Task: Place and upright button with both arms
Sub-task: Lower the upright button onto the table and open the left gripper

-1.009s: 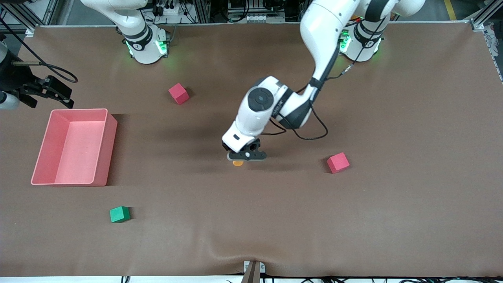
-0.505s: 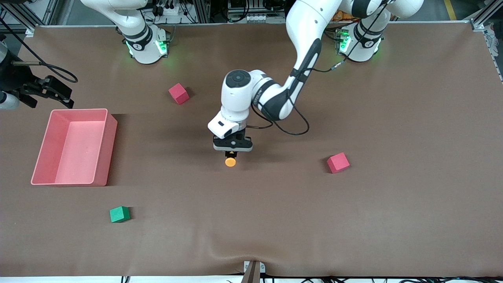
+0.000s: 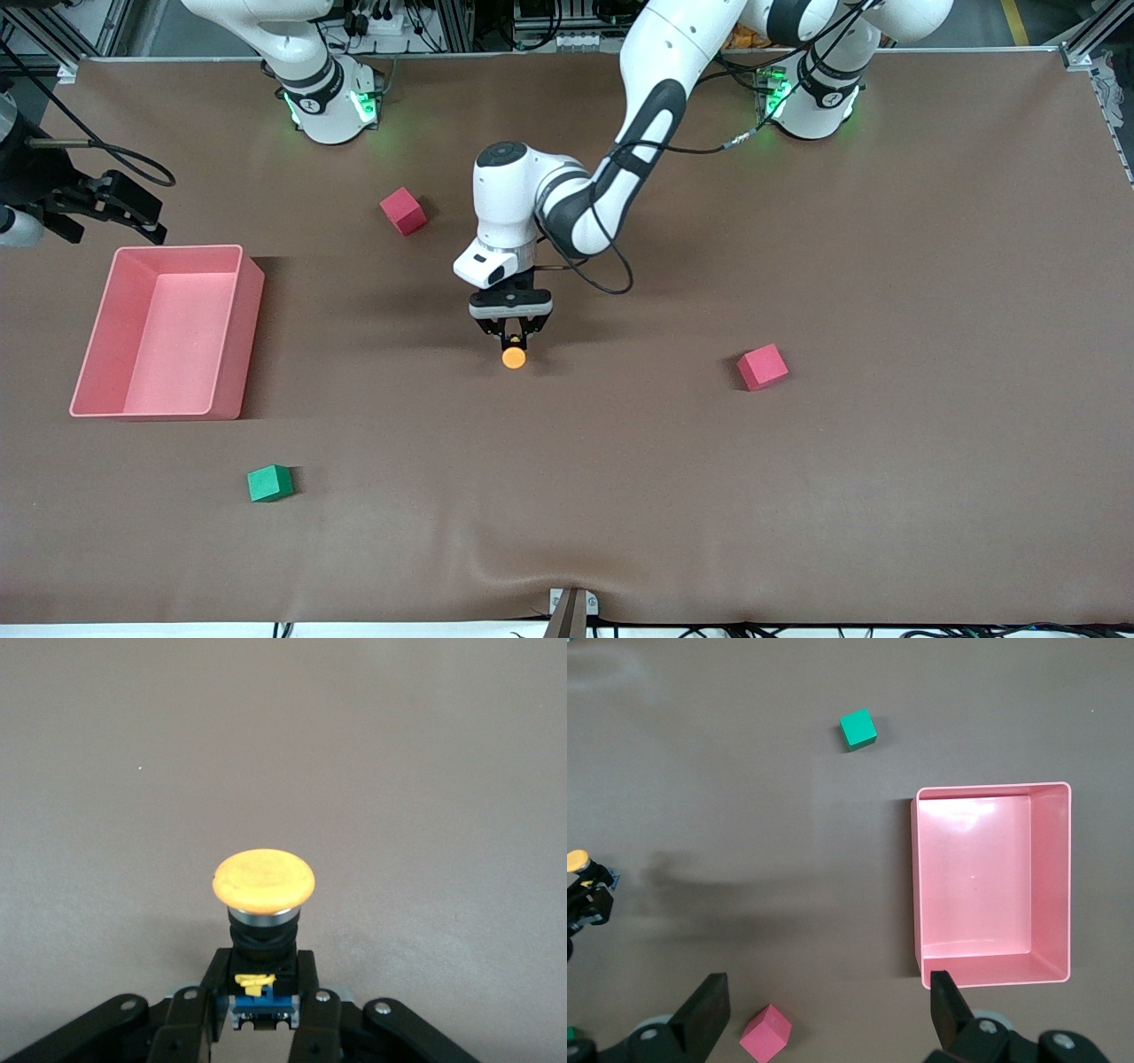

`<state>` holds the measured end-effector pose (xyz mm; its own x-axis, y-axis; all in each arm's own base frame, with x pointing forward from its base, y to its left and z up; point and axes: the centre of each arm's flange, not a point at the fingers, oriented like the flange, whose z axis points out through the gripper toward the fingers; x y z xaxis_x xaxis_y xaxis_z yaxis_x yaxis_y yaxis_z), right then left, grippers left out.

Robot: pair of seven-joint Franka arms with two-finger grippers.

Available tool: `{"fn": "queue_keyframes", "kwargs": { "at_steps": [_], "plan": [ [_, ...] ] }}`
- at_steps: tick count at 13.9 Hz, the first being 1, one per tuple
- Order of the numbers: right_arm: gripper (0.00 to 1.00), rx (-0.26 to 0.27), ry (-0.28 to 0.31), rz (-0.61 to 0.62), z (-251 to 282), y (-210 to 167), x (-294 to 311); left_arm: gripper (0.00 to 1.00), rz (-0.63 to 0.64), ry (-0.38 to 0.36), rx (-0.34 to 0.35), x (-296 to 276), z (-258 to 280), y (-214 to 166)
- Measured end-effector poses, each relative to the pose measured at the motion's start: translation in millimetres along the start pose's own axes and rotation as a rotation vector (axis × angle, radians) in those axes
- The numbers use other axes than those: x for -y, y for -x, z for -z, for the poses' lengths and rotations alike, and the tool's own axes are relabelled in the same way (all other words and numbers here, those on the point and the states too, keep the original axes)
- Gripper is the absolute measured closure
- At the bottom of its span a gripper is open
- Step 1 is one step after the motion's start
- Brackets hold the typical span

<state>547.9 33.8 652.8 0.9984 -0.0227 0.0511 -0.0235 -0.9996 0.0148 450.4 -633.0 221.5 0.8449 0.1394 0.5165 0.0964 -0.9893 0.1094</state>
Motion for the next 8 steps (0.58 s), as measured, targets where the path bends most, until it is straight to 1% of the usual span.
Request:
{"fn": "queue_keyframes", "kwargs": {
  "at_steps": [2,4,6,8],
  "plan": [
    [0.0,0.0,0.0,0.0,0,0,0,0.67,0.01,-0.007,-0.059,-4,-4,21],
    [0.0,0.001,0.0,0.0,0,0,0,0.67,0.006,-0.009,-0.143,-5,-14,49],
    [0.0,0.001,0.0,0.0,0,0,0,0.67,-0.015,0.001,-0.218,-4,-22,66],
    [0.0,0.001,0.0,0.0,0,0,0,0.67,-0.055,0.003,-0.254,-2,-28,71]
  ]
}}
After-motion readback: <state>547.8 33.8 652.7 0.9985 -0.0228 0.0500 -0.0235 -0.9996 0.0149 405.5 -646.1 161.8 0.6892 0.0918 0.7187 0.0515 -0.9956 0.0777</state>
